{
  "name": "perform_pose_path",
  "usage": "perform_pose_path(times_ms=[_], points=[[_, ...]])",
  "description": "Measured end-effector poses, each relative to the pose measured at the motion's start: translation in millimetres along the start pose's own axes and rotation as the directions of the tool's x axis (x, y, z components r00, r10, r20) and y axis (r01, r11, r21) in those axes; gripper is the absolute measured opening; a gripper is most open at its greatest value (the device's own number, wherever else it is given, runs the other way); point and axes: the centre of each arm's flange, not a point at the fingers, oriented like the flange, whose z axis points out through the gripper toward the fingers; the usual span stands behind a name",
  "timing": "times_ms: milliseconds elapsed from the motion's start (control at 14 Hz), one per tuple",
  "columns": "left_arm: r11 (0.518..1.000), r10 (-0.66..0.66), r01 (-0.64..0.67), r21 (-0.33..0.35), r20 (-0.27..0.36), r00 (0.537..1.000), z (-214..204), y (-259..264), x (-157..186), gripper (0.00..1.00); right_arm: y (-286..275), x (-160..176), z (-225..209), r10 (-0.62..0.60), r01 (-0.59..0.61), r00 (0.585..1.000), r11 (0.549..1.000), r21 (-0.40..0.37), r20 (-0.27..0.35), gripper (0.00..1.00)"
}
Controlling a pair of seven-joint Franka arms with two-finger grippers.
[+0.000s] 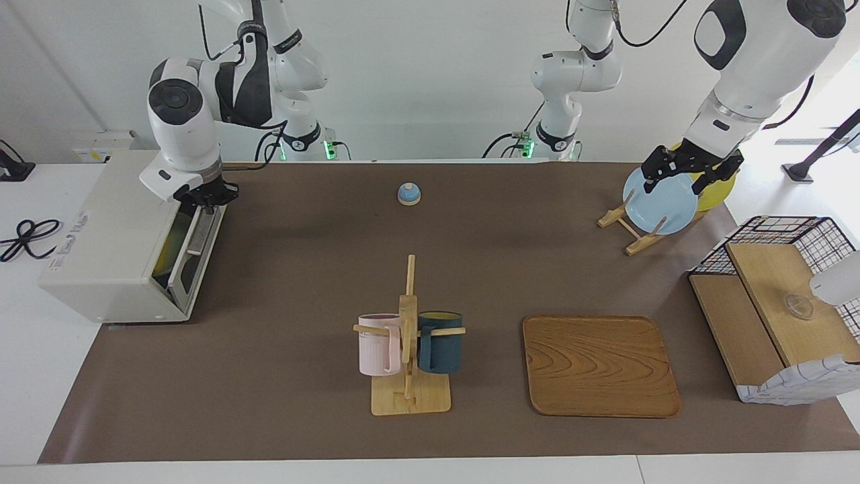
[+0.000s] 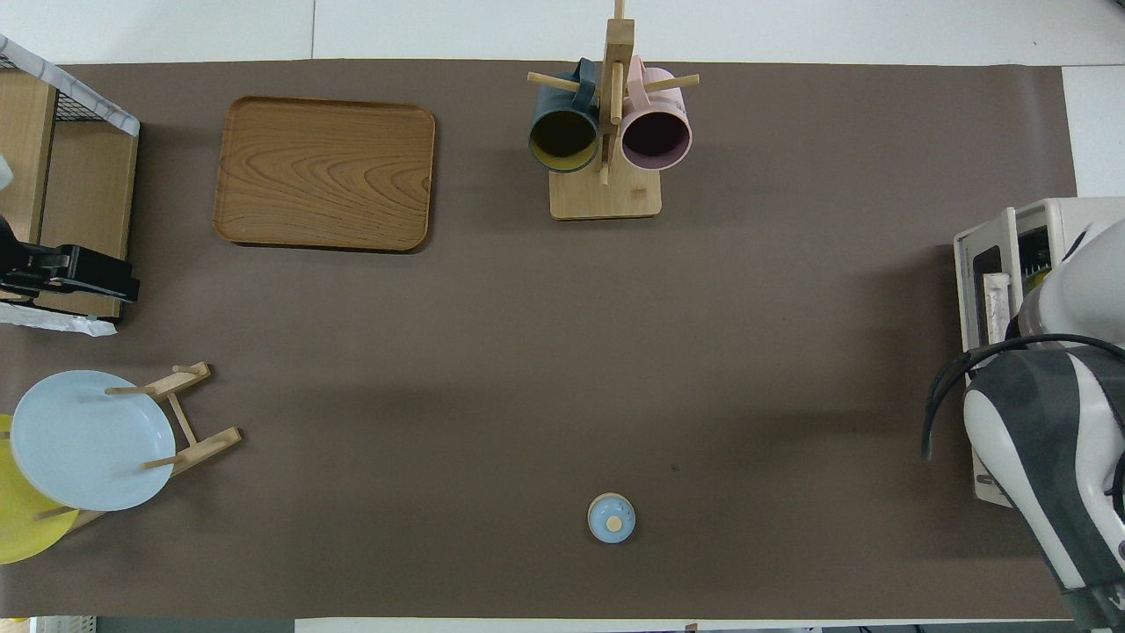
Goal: Put corn in oven
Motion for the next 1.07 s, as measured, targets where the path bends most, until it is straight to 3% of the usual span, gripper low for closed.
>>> perform_pose_path(times_ms=[712, 926, 1068], points=[[1.0, 0.0, 0.0, 0.0, 0.0, 1.0, 0, 0, 0, 1.0, 26, -9, -18, -0.138, 0.138, 0.99, 0.99, -0.01, -0.037, 0.03], [1.0, 0.0, 0.0, 0.0, 0.0, 1.0, 0, 0, 0, 1.0, 21, -7, -54, -0.145, 0.143, 0.986, 0.989, -0.021, -0.08, 0.14], [1.0, 0.0, 0.0, 0.0, 0.0, 1.0, 0, 0, 0, 1.0, 10, -4, -75, -0.142, 0.147, 0.981, 0.989, 0.029, -0.133, 0.33]])
